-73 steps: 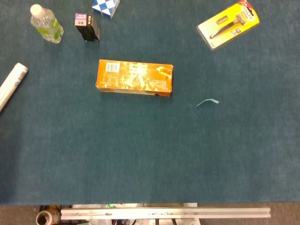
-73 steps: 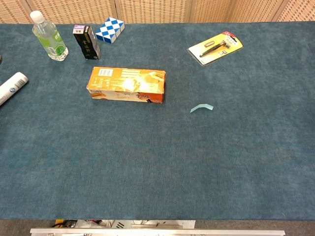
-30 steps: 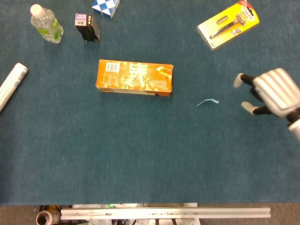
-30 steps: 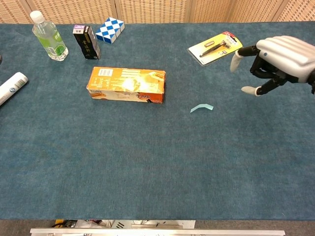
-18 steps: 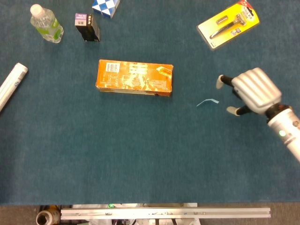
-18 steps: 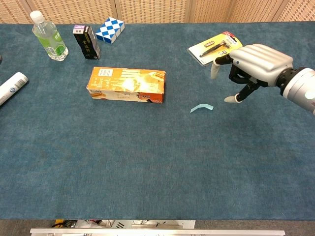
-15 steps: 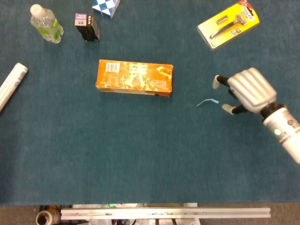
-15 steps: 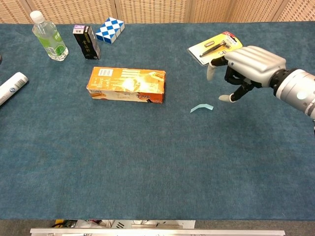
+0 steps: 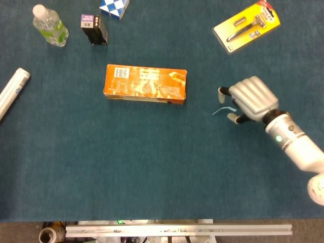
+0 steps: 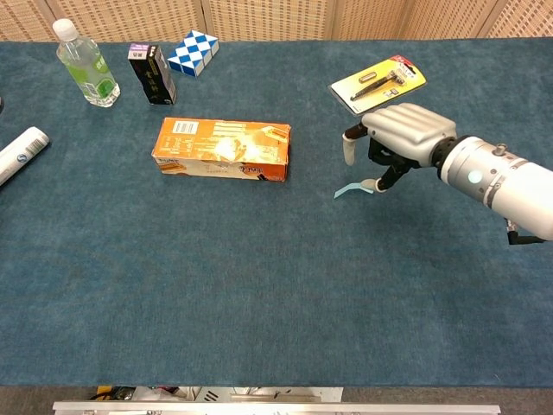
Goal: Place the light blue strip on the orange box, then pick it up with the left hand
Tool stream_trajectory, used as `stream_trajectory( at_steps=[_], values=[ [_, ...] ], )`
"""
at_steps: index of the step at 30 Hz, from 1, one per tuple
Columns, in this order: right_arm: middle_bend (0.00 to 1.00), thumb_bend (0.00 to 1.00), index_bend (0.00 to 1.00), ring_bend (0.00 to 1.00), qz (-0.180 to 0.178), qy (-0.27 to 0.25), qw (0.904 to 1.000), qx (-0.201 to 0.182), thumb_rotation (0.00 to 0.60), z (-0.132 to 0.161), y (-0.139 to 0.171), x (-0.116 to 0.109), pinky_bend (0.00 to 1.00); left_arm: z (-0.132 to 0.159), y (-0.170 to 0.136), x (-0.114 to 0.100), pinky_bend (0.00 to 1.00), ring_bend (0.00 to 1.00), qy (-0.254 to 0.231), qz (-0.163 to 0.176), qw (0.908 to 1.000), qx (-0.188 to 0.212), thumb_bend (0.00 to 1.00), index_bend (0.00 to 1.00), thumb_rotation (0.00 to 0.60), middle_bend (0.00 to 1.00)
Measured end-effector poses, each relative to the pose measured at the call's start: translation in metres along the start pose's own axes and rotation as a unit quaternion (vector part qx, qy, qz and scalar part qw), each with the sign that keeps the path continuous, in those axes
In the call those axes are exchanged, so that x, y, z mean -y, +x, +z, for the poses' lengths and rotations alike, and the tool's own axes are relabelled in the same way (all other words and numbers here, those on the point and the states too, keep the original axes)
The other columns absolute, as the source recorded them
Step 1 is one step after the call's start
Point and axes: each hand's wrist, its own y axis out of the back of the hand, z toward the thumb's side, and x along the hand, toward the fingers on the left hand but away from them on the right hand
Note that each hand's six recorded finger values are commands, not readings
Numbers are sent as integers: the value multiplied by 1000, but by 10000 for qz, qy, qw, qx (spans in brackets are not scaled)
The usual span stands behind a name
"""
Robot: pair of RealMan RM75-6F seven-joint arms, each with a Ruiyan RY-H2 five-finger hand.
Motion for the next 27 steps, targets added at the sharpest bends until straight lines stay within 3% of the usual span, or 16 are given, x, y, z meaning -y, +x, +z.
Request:
stream_trajectory(
  at_steps=[27],
  values=[
    [1000,287,508,1000,394,185,9987,267,600,-2,-34,34,1000,-8,-2,1,309,354,-24,7,9999,-98,469,133,600,308]
  ],
)
